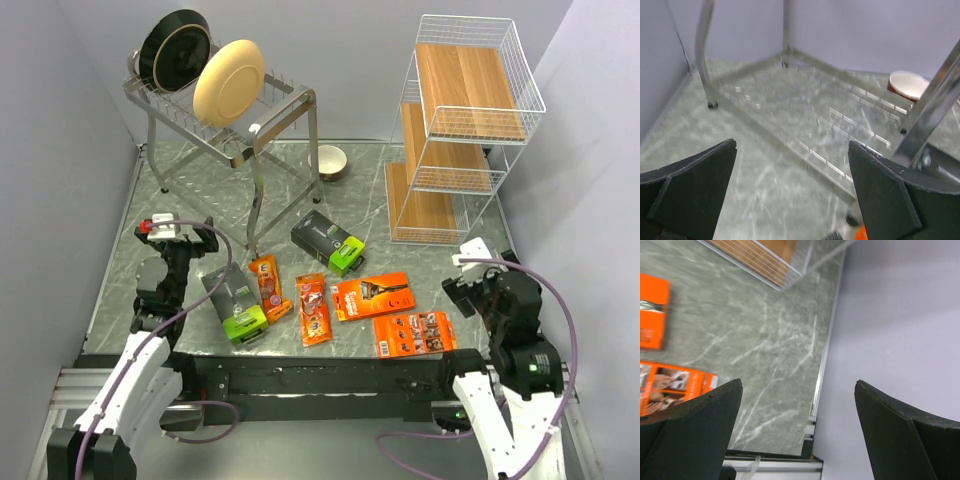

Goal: Place and organize the shaving razors onto the shelf

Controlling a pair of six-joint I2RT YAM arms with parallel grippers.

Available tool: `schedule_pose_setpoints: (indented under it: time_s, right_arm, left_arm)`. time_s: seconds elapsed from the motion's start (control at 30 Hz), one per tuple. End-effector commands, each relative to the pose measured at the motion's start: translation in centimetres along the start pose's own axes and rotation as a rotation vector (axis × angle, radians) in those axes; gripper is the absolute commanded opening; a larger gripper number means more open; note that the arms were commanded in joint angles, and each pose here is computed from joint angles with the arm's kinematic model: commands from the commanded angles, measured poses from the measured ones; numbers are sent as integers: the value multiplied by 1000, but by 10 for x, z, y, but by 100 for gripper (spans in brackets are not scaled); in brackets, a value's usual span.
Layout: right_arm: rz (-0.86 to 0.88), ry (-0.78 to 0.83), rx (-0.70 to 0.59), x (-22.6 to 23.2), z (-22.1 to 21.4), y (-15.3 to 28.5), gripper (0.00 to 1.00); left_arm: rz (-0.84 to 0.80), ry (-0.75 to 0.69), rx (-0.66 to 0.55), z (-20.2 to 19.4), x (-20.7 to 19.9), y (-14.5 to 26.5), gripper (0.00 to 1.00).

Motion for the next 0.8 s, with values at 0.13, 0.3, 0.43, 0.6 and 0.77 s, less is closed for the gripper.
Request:
schedule_pose_setpoints:
  time_s: [0.13, 0.3, 0.43, 0.6, 0.77]
  right_arm:
    - [445, 132, -526, 21, 132, 56, 100]
    - [723, -146, -619, 30, 221, 45, 100]
    - [738, -156, -684, 45, 266, 38, 100]
    - [744, -268, -663, 87, 308, 14, 100]
    - [773, -360, -663, 137, 324, 4, 100]
  left_arm:
    - [72, 120, 143, 55, 12, -17, 99]
    - [93, 124, 347, 63, 18, -46, 100]
    - [126, 98, 220, 101, 41, -66, 99]
    - [193, 110, 262, 108, 88, -107, 100]
    - [164, 158, 240, 100, 135, -139, 100]
Point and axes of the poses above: each gripper's point midway between its finger pads, its own y axis back along the fingers, its own x axis along the line the jaws close on, z = x × y, the point moved 3 cm from there along y, back along the fingers, and after that the axes turned 5 degrees about -y, right-handed, at the moved point
